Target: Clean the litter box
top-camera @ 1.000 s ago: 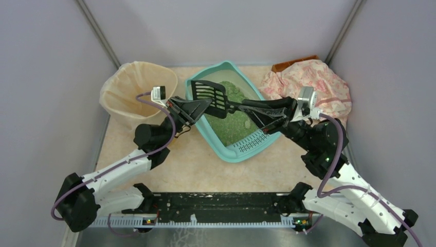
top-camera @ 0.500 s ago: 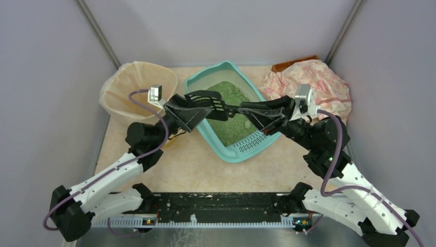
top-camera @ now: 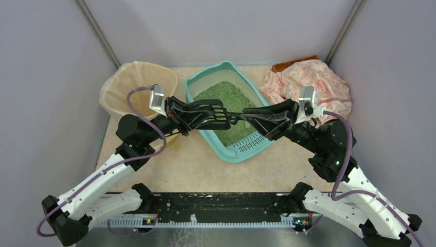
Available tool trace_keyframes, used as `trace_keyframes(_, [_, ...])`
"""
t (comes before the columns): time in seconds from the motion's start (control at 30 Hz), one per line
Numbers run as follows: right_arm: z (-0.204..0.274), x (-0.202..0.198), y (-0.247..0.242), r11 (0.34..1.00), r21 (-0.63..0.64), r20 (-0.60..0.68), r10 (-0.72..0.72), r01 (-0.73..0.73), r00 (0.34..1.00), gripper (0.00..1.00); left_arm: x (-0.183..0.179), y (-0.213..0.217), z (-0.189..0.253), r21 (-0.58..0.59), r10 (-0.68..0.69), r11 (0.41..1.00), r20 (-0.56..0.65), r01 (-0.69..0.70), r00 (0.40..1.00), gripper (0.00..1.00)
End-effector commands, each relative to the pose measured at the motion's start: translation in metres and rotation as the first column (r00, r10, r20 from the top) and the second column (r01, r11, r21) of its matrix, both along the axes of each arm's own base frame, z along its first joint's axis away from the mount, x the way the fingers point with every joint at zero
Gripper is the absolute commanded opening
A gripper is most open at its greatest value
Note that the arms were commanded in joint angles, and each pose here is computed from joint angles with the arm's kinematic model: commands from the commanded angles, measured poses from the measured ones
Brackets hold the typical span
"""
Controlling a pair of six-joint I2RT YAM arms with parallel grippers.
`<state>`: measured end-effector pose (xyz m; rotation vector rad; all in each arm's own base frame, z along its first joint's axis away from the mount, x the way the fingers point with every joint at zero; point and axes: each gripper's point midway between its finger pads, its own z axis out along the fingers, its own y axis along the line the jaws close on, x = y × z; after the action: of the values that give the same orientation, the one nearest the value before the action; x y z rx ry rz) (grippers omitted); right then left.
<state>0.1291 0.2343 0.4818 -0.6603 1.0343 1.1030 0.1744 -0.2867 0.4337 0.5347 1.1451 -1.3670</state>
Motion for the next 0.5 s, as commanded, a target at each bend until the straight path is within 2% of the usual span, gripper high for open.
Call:
trace_keyframes(0.0, [0.033, -0.019, -0.013, 0.997, 0.074, 0.074, 0.026, -0.031, 0.997, 0.0, 0.0, 0.005, -0.002, 0.064, 0.043, 0.997, 0.065, -0.047, 0.997, 0.0])
trace_keyframes(0.03, [0.033, -0.019, -0.013, 0.997, 0.078, 0.075, 0.021, -0.027, 0.997, 0.0, 0.002, 0.008, -0.002, 0.05, 0.063, 0.997, 0.045, -0.065, 0.997, 0.0])
trace_keyframes(0.07, [0.035, -0.018, -0.014, 0.996, 0.085, 0.078, 0.011, -0.018, 0.997, 0.13, 0.007, 0.01, -0.002, 0.033, 0.085, 0.996, 0.012, -0.085, 0.996, 0.0])
trace_keyframes(0.13, [0.038, -0.013, -0.017, 0.994, 0.11, 0.073, -0.015, 0.007, 0.997, 0.58, 0.017, 0.013, -0.003, -0.005, 0.122, 0.992, -0.081, -0.122, 0.989, 0.0])
trace_keyframes(0.17, [0.04, -0.011, -0.018, 0.992, 0.122, 0.068, -0.028, 0.02, 0.997, 0.66, 0.021, 0.013, -0.004, -0.024, 0.127, 0.991, -0.128, -0.131, 0.984, 0.0])
trace_keyframes(0.27, [0.045, -0.008, -0.021, 0.99, 0.138, 0.074, -0.05, 0.039, 0.996, 0.69, 0.033, 0.011, -0.003, -0.059, 0.134, 0.987, -0.244, -0.152, 0.961, 0.0])
trace_keyframes(0.33, [0.046, -0.004, -0.022, 0.99, 0.131, 0.064, -0.069, 0.06, 0.996, 0.63, 0.04, 0.004, -0.003, -0.027, 0.138, 0.988, -0.301, -0.153, 0.944, 0.0])
trace_keyframes(0.4, [0.04, 0.007, -0.023, 0.989, 0.096, 0.018, -0.117, 0.114, 0.993, 0.51, 0.047, -0.003, -0.004, 0.027, 0.144, 0.989, -0.347, -0.144, 0.927, 0.0])
trace_keyframes(0.47, [0.027, 0.023, -0.027, 0.979, 0.04, -0.056, -0.196, 0.198, 0.979, 0.49, 0.049, -0.007, -0.003, 0.048, 0.142, 0.99, -0.381, -0.134, 0.914, 0.0])
